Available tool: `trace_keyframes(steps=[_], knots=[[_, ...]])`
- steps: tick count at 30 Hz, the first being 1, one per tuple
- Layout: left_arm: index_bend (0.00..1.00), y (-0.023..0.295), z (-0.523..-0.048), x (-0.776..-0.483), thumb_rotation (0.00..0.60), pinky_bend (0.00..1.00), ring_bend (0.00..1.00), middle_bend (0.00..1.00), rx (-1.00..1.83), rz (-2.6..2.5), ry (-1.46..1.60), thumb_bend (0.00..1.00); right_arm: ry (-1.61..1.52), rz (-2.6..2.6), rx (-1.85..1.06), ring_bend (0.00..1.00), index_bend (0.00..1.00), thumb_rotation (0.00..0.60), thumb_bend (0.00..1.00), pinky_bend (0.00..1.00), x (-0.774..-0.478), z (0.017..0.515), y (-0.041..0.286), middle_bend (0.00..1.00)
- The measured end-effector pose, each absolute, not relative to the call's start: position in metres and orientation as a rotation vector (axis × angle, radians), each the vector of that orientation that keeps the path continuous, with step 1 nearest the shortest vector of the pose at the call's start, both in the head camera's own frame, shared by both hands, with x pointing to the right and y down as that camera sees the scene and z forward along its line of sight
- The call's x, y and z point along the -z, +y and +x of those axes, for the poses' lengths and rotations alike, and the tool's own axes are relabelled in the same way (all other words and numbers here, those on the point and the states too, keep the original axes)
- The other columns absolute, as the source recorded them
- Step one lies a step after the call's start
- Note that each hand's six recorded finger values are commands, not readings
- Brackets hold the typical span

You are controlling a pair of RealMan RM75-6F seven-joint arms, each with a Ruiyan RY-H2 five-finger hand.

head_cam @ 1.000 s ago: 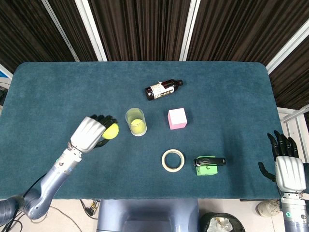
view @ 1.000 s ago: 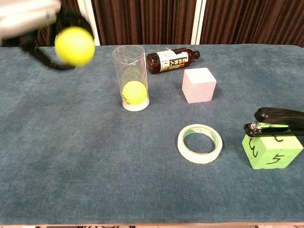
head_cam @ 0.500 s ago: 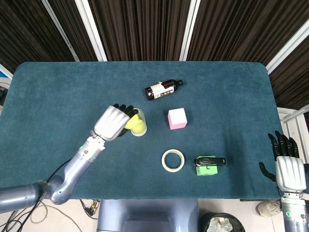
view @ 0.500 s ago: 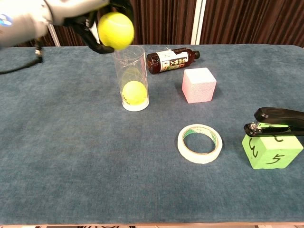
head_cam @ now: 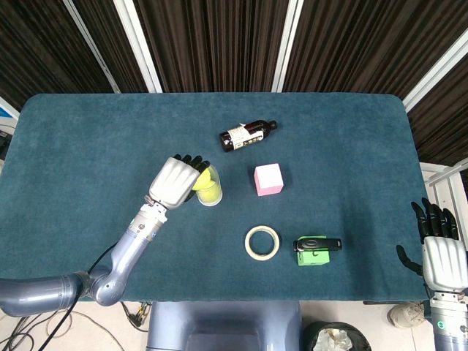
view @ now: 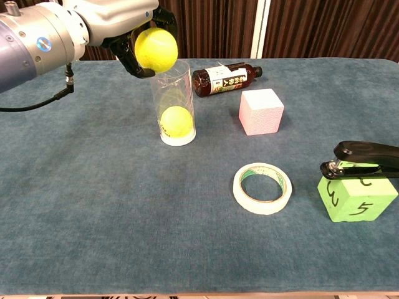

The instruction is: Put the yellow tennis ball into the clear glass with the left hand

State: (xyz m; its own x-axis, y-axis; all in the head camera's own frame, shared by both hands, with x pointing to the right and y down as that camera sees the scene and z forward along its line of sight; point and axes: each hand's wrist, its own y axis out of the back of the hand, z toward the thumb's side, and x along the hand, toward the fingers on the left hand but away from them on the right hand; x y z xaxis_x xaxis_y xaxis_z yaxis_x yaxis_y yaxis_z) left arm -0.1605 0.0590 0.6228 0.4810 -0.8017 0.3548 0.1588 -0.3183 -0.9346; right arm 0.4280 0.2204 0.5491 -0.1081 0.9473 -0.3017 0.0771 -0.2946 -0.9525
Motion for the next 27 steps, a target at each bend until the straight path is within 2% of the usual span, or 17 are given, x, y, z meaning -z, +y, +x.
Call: trace_keyframes(steps=[5, 7, 10, 22, 27], knots=[[0.38, 0.058, -0.159, -0.628, 0.600, 0.52, 0.34, 0.35, 1.086, -1.620, 0.560, 0.17, -1.172, -1.427, -1.503, 0.00, 0.09, 0.600, 0.35, 0.00, -0.552, 0.427, 0.222, 0.00], [0.33, 0.057, -0.159, -0.630, 0.600, 0.49, 0.26, 0.27, 1.097, -1.619, 0.553, 0.11, -1.173, -1.427, -1.506, 0.00, 0.09, 0.600, 0.35, 0.00, -0.553, 0.427, 0.222, 0.00], [0.30, 0.057, -0.160, -0.631, 0.600, 0.45, 0.17, 0.20, 1.117, -1.625, 0.545, 0.08, -1.174, -1.426, -1.505, 0.00, 0.09, 0.600, 0.35, 0.00, -0.553, 0.427, 0.222, 0.00], [0.30, 0.049, -0.163, -0.601, 0.600, 0.44, 0.16, 0.20, 1.105, -1.582, 0.616, 0.07, -1.184, -1.426, -1.501, 0.00, 0.09, 0.600, 0.35, 0.00, -0.551, 0.428, 0.222, 0.00], [0.27, 0.053, -0.185, -0.584, 0.600, 0.44, 0.16, 0.20, 1.095, -1.528, 0.636, 0.07, -1.192, -1.422, -1.501, 0.00, 0.09, 0.600, 0.35, 0.00, -0.550, 0.429, 0.222, 0.00]])
